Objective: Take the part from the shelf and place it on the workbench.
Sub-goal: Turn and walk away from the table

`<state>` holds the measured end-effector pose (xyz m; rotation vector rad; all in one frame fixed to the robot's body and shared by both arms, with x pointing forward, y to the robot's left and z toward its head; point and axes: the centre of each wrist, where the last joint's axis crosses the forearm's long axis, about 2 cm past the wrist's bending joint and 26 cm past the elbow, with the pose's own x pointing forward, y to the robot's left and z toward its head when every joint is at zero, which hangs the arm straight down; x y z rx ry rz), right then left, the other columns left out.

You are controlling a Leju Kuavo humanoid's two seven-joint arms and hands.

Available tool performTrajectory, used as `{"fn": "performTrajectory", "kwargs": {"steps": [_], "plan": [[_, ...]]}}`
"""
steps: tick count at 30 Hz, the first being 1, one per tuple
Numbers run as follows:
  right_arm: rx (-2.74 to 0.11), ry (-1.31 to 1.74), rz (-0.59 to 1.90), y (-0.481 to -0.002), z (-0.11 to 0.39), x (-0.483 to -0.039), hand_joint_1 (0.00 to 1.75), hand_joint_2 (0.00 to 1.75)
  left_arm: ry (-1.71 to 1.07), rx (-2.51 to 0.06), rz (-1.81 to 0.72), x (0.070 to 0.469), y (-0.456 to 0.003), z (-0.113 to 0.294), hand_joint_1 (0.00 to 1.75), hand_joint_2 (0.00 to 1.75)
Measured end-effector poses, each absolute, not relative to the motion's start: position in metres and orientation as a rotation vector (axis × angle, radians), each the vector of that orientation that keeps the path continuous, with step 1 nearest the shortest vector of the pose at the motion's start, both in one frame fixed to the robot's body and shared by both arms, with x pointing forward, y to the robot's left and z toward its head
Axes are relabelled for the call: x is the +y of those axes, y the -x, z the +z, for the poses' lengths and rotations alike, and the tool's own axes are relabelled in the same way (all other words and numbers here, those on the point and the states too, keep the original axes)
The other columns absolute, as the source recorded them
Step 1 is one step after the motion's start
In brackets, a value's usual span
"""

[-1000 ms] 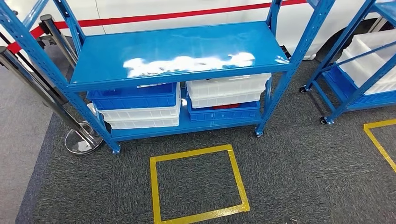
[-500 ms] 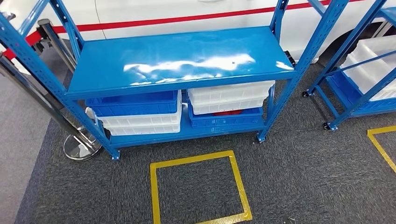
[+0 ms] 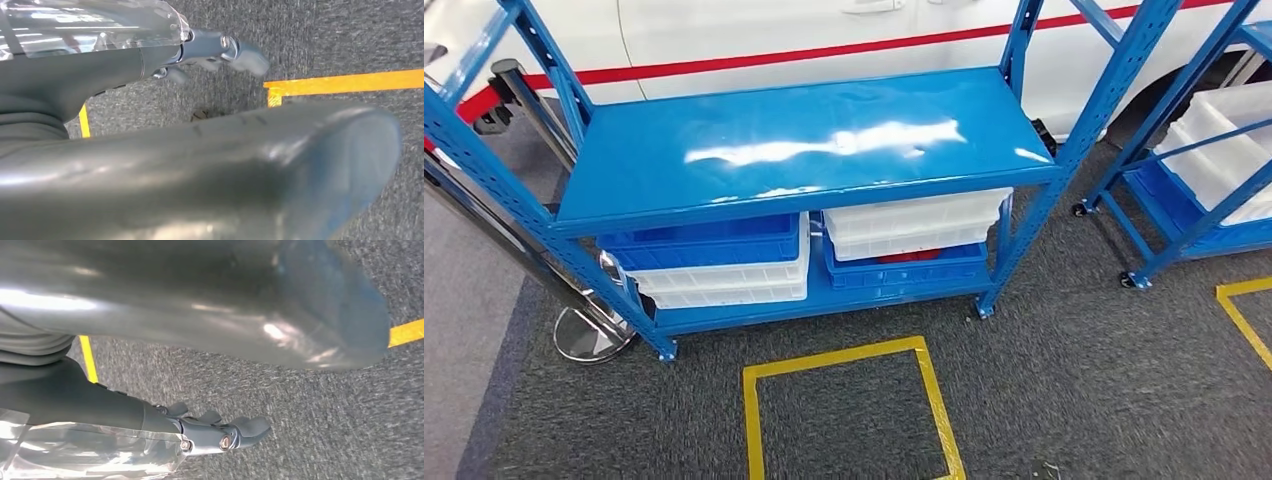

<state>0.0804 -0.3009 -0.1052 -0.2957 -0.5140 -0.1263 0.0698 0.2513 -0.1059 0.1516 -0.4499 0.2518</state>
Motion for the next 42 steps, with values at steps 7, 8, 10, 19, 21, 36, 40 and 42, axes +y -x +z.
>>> {"fn": "performTrajectory", "kwargs": {"steps": [7, 8, 10, 19, 21, 36, 40, 42], "plan": [[-0.521, 0.296, -0.125, -0.083, -0.105, -0.301, 0.00, 0.00, -0.138, -0.442, 0.276, 0.251, -0.070, -0.106, 0.00, 0.87], [-0.520, 0.297, -0.124, -0.082, -0.105, -0.302, 0.00, 0.00, -0.134, -0.439, 0.280, 0.251, -0.069, -0.106, 0.00, 1.31], [-0.519, 0.297, -0.124, -0.082, -0.105, -0.302, 0.00, 0.00, -0.127, -0.429, 0.287, 0.251, -0.068, -0.106, 0.00, 1.75], [-0.441, 0.299, -0.162, -0.085, -0.104, -0.302, 0.00, 1.75, -0.123, -0.414, 0.298, 0.251, -0.071, -0.106, 0.00, 1.75], [-0.428, 0.297, -0.169, -0.085, -0.104, -0.302, 0.00, 1.75, -0.121, -0.411, 0.301, 0.251, -0.070, -0.106, 0.00, 1.75], [-0.406, 0.250, -0.178, -0.089, -0.104, -0.302, 0.00, 1.75, -0.114, -0.402, 0.320, 0.252, -0.071, -0.106, 0.00, 1.75], [-0.395, 0.247, -0.184, -0.084, -0.105, -0.302, 0.00, 1.31, -0.114, -0.404, 0.320, 0.252, -0.072, -0.106, 0.00, 1.75], [-0.377, 0.239, -0.185, -0.074, -0.107, -0.302, 0.00, 0.44, -0.113, -0.418, 0.316, 0.254, -0.076, -0.105, 0.00, 1.75]]}}
